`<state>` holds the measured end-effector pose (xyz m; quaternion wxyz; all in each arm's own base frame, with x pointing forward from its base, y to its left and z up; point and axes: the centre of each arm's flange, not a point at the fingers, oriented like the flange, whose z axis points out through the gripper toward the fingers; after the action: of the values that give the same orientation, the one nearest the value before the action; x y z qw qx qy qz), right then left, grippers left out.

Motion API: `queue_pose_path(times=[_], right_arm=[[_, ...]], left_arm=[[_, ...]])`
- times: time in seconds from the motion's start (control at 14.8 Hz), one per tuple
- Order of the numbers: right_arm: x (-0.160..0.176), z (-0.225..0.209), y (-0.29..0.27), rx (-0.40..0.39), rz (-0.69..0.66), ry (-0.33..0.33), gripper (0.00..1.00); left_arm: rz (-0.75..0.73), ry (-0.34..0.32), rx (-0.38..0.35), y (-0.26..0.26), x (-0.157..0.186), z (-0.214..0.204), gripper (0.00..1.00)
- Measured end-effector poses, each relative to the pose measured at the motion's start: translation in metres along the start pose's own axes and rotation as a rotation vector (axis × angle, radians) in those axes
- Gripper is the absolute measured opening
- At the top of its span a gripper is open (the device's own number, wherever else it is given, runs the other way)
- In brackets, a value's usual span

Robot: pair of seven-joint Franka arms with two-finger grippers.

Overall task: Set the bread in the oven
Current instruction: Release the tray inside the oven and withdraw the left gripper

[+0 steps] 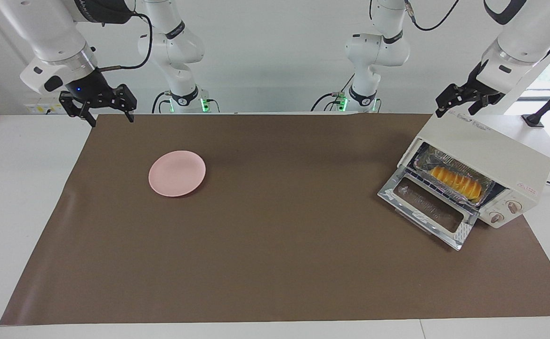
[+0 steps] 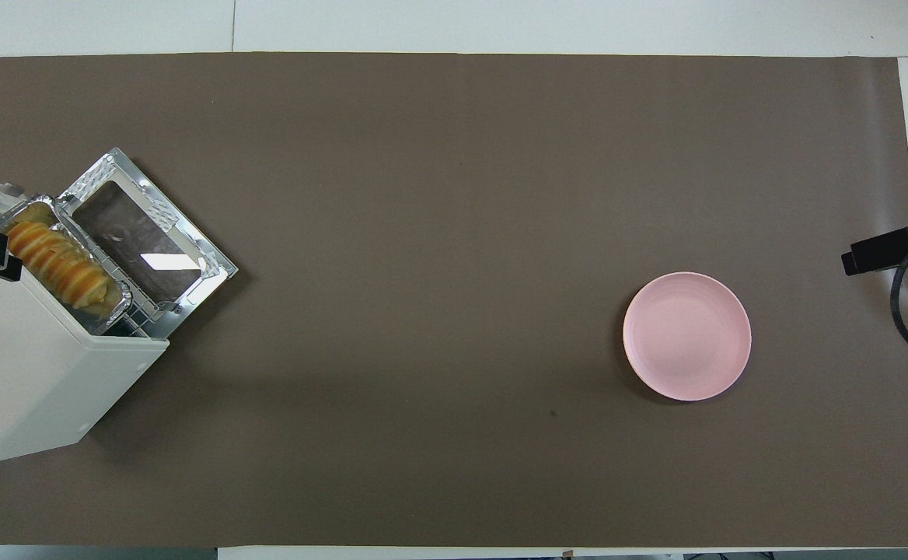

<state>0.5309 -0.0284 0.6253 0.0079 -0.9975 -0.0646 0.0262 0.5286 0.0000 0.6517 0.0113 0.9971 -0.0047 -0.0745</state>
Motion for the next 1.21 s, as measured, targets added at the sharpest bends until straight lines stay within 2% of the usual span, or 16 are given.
queue_pose_path(times=[0.13, 0.27, 0.81, 1.21], right_arm=[[0.000, 0.000, 0.000, 0.000, 0.000, 0.000, 1.00], [0.000, 0.000, 0.000, 0.000, 0.000, 0.000, 1.00], [0.000, 0.000, 0.000, 0.000, 0.000, 0.000, 1.00], [0.000, 0.000, 0.000, 0.000, 0.000, 0.000, 1.00]], left_arm=[[0.036, -0.013, 0.003, 0.015, -0.002, 0.009, 1.00], [0.050, 0.009, 0.009, 0.022, 0.002, 0.011, 1.00], [0.064, 0.002, 0.011, 0.027, 0.003, 0.016, 1.00], [0.079, 0.040, 0.012, 0.033, 0.011, 0.028, 1.00]])
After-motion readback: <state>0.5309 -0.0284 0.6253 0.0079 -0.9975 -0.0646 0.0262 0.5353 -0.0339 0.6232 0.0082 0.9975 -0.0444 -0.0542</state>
